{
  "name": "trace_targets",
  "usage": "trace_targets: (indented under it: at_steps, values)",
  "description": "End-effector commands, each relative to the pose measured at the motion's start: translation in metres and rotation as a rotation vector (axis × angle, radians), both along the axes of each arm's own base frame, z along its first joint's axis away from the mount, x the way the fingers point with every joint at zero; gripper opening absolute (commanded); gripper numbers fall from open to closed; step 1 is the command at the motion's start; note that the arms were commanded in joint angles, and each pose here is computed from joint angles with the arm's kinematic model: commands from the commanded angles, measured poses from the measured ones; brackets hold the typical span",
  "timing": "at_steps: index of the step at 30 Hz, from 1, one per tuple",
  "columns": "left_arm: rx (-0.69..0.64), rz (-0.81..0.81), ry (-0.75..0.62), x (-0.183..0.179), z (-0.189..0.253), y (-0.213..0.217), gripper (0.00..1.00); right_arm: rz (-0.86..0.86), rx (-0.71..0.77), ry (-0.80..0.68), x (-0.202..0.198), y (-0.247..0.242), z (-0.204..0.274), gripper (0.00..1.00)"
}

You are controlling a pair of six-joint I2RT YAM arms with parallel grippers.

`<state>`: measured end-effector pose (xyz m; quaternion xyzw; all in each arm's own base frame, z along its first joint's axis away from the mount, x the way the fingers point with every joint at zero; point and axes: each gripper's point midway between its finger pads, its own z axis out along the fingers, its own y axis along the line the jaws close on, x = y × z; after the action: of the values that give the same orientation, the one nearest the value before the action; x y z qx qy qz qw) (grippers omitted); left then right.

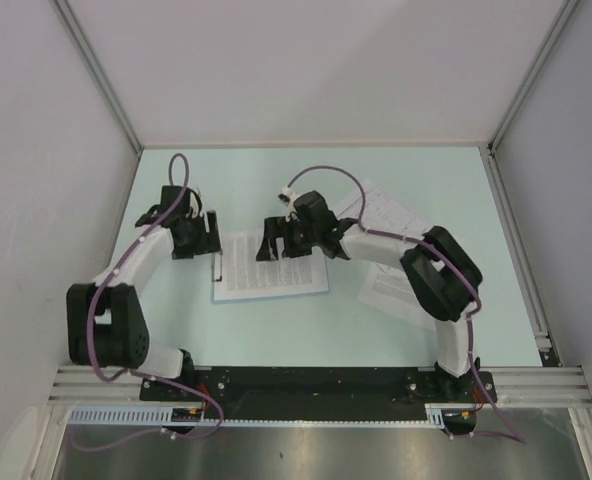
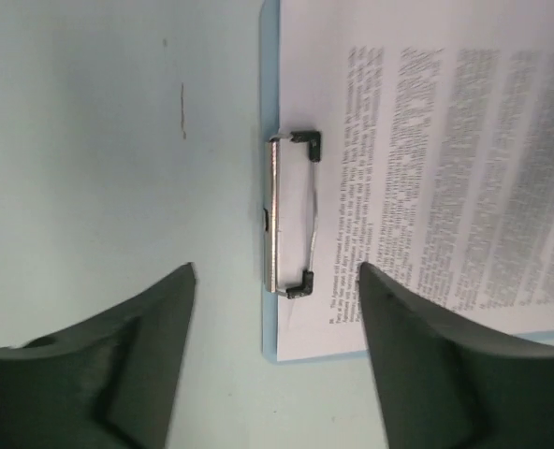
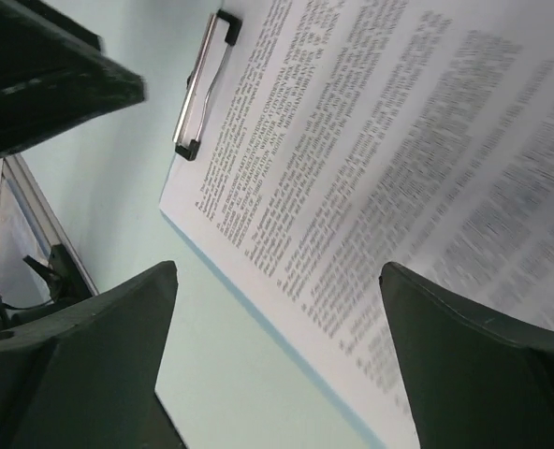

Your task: Put the files into the folder

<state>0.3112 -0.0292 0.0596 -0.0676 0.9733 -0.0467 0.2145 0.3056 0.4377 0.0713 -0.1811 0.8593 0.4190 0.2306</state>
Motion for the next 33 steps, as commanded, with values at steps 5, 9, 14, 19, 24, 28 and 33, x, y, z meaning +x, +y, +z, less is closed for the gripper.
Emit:
trace_targets:
  at_steps: [5, 9, 14, 19, 24, 28, 33]
  values:
    - [-0.259, -0.152, -0.367, 0.027, 0.116, -0.082, 0.81, -0.496, -0.297, -0.101, 0.081, -0.193, 0.089, 1.00]
    - [-0.444, -0.277, -0.446, 0.042, 0.132, -0.172, 0.79, -0.739, -0.379, 0.013, 0.095, -0.305, 0.063, 1.00]
    - [-0.648, -0.380, -0.575, 0.082, 0.146, -0.288, 0.75, -0.925, -0.416, 0.071, 0.095, -0.391, 0.044, 1.00]
    - [-0.852, -0.372, -0.499, 0.109, 0.132, -0.384, 0.69, -1.070, -0.315, 0.200, 0.082, -0.445, 0.023, 0.99]
    - [-0.990, -0.295, -0.357, 0.123, 0.076, -0.445, 0.64, -1.119, -0.210, 0.263, 0.073, -0.458, -0.002, 0.91]
    - [-0.974, -0.257, -0.342, 0.129, 0.062, -0.465, 0.63, -1.123, -0.169, 0.230, 0.075, -0.459, -0.006, 0.88]
    - [-0.904, -0.150, -0.273, 0.133, 0.028, -0.456, 0.60, -1.119, -0.138, 0.195, 0.083, -0.458, -0.009, 0.84]
